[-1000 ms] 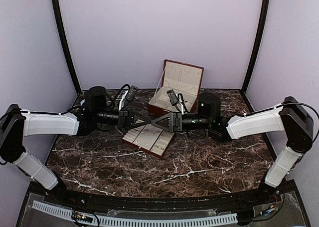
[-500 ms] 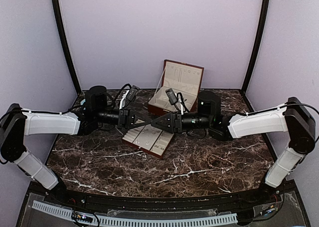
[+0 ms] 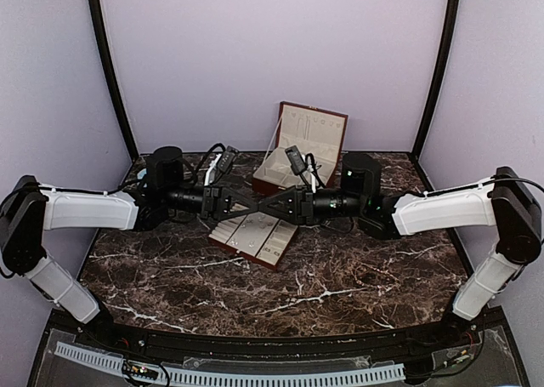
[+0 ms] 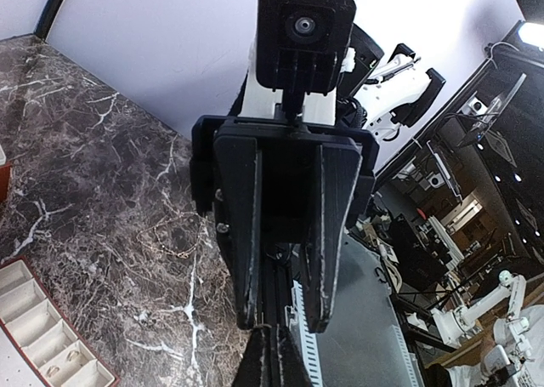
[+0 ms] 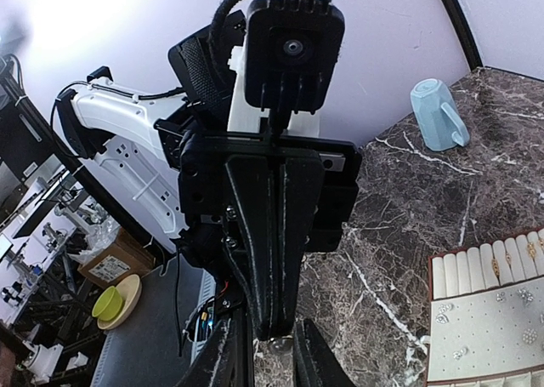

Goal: Organize the mixed jewelry
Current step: Pass from the left arm to the right

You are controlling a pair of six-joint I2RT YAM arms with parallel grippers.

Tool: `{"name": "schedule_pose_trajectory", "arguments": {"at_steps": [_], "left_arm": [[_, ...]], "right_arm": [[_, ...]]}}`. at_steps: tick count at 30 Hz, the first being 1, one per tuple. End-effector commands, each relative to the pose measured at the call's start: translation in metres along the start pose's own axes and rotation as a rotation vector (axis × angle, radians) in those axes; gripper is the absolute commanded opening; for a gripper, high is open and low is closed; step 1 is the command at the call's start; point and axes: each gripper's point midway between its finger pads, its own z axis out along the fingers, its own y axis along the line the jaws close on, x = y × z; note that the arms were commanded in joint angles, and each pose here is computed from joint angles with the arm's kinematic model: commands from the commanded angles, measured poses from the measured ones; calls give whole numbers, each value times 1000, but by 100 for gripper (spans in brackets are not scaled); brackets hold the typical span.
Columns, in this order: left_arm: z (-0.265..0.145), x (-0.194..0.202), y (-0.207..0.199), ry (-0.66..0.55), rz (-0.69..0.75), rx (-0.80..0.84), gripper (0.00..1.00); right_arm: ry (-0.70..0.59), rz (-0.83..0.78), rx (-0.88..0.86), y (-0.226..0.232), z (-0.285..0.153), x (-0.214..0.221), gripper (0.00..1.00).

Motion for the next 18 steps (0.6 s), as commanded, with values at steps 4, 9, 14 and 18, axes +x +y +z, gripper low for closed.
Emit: {"name": "schedule_pose_trajectory", "arguments": {"at_steps": [4, 9, 14, 18], "left_arm": [[2, -12, -12, -14, 41, 42, 0], [2, -12, -14, -14, 36, 49, 0], [3, -12, -15, -14, 31, 60, 0], [3, -12, -15, -14, 29, 61, 0]], "right_arm": [[-20, -58, -22, 10, -2, -3, 27], [-23, -76, -9, 7, -2, -2, 29], [-31, -97, -8, 6, -2, -1, 29], [-41, -113, -17, 9, -3, -3, 29]]}}
